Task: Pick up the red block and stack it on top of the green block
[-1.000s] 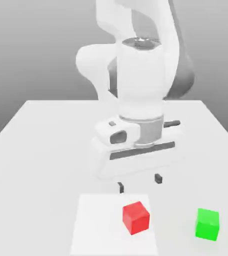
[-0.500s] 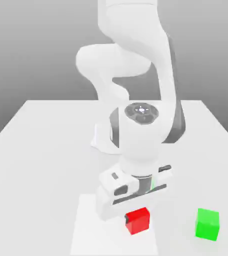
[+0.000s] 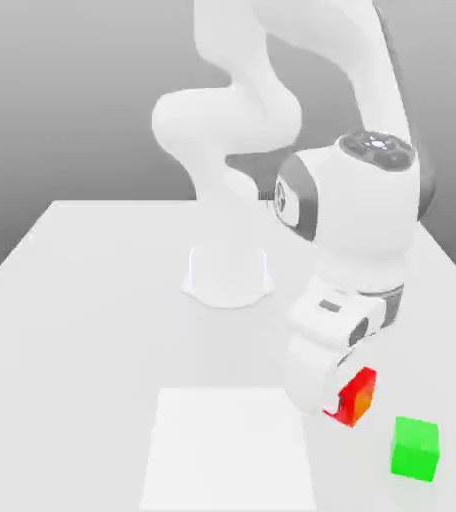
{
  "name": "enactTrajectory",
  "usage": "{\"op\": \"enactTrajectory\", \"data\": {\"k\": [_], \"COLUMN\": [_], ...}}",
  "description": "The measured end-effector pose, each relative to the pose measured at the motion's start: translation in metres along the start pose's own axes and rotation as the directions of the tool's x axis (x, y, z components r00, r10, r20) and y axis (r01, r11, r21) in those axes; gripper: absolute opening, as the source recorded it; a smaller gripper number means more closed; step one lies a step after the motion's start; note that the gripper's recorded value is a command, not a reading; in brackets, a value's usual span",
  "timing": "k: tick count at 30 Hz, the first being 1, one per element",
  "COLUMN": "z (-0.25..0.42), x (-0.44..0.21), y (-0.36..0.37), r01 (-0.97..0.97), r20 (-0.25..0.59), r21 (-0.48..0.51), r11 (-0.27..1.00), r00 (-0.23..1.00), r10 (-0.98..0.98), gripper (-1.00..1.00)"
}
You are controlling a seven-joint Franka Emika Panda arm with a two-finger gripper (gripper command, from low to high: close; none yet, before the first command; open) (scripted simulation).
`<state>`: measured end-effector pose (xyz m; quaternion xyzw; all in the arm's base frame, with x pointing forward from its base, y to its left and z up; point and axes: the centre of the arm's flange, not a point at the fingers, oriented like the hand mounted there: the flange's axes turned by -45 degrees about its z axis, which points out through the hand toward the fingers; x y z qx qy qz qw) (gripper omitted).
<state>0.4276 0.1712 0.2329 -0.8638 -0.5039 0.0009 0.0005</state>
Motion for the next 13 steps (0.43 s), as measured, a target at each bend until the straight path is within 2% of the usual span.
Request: {"op": "enactTrajectory", "data": {"k": [4, 9, 10, 13], "z": [-0.011, 0.04, 0.048, 0.048], "x": [0.041, 0.052, 0.052, 0.052], "y": [-0.028, -0.036, -0.036, -0.036], "r01": [0.257, 0.321, 0.322, 0.322], "r20": [0.0, 0.0, 0.0, 0.001], "r21": [0.0, -0.001, -0.001, -0.001], "r11": [0.967, 0.947, 0.947, 0.947], "r00": [0.967, 0.947, 0.947, 0.947], "r10": [-0.257, -0.321, -0.322, -0.322], "gripper": [-1.0, -1.0, 1.0, 1.0]}}
